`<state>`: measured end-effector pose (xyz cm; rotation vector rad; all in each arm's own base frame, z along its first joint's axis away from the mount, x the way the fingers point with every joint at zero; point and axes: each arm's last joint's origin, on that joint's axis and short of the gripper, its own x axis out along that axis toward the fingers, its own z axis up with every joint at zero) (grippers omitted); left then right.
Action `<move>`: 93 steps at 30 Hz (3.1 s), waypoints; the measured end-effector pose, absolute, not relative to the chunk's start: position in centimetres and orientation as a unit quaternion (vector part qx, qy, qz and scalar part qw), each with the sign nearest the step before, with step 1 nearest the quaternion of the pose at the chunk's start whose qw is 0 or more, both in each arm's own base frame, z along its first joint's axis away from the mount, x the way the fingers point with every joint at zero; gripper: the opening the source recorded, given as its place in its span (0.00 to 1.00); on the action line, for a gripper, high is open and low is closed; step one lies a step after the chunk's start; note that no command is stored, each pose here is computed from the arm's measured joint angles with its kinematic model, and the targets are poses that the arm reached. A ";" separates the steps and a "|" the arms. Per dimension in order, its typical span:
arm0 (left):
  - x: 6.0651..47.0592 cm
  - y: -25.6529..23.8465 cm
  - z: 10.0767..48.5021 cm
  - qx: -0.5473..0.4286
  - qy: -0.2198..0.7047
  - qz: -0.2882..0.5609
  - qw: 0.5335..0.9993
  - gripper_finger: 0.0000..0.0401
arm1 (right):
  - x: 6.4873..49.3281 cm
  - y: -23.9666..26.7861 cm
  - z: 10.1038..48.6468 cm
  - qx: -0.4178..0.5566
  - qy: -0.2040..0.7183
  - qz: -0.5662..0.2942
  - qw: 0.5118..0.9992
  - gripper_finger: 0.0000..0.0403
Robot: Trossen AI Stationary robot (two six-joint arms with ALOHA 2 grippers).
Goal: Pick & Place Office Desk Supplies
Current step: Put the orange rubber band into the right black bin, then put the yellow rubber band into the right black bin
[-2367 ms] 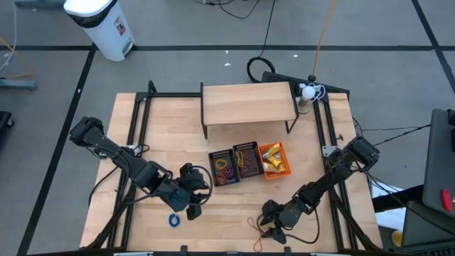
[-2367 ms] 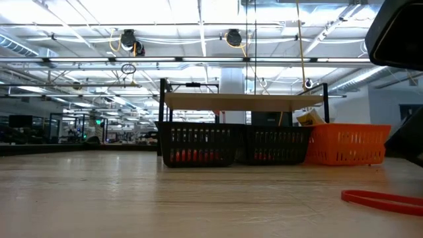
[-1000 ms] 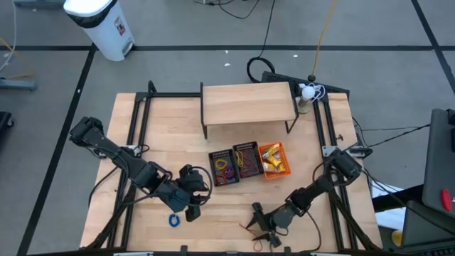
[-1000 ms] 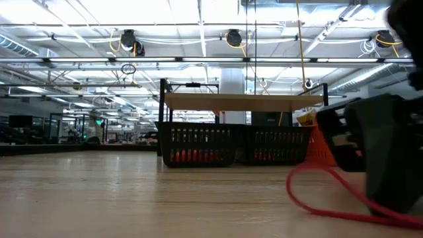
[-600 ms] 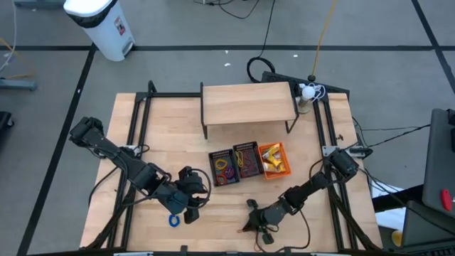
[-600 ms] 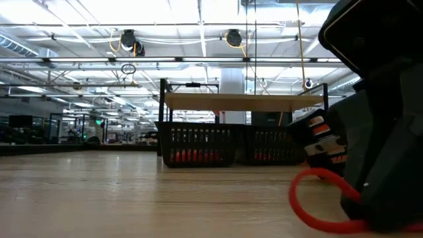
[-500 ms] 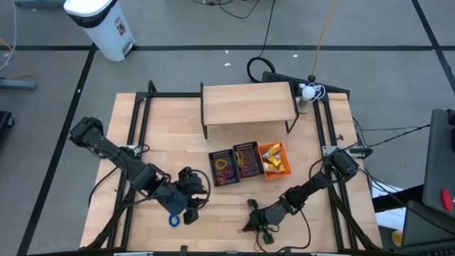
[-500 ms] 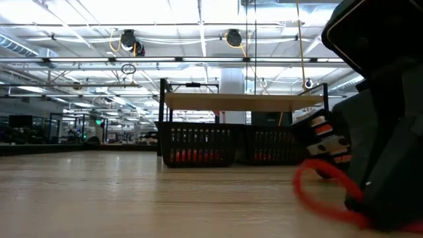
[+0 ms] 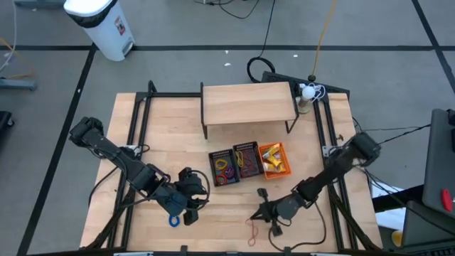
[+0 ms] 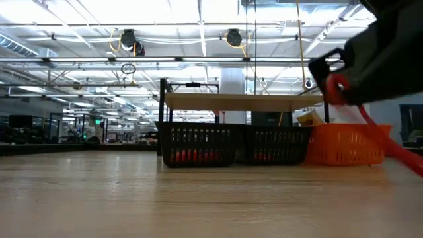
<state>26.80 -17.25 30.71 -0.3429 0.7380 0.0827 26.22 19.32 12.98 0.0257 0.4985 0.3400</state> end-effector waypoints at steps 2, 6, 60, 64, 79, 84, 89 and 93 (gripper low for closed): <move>26.9 -17.3 30.8 -0.170 0.353 0.037 0.919 0.33 | 25.8 18.9 14.3 -0.003 0.245 0.153 0.957 0.00; 27.0 -17.4 30.9 -0.170 0.347 0.033 0.922 0.33 | 25.0 18.0 17.8 -0.031 0.205 0.130 0.970 0.00; 31.3 -10.3 32.2 0.022 0.268 0.094 0.959 0.33 | 25.0 7.1 21.7 -0.121 0.172 -0.157 0.965 0.37; 31.1 -10.4 31.7 0.017 0.298 0.067 0.952 0.33 | 25.2 7.5 22.1 -0.066 0.147 -0.125 0.979 0.47; 25.6 -12.0 28.2 -0.179 0.585 0.102 0.784 0.33 | 24.1 13.2 21.8 0.056 0.147 0.188 0.970 0.51; 24.1 -13.4 28.0 -0.222 0.604 0.150 0.750 0.33 | 23.8 14.8 21.8 0.059 0.128 0.217 0.966 0.51; 22.9 -14.4 26.9 -0.253 0.626 0.177 0.716 0.33 | 23.8 15.4 21.4 0.056 0.124 0.224 0.965 0.51; 21.5 -14.7 24.5 -0.266 0.662 0.211 0.669 0.33 | 23.8 15.4 21.3 0.056 0.127 0.225 0.964 0.51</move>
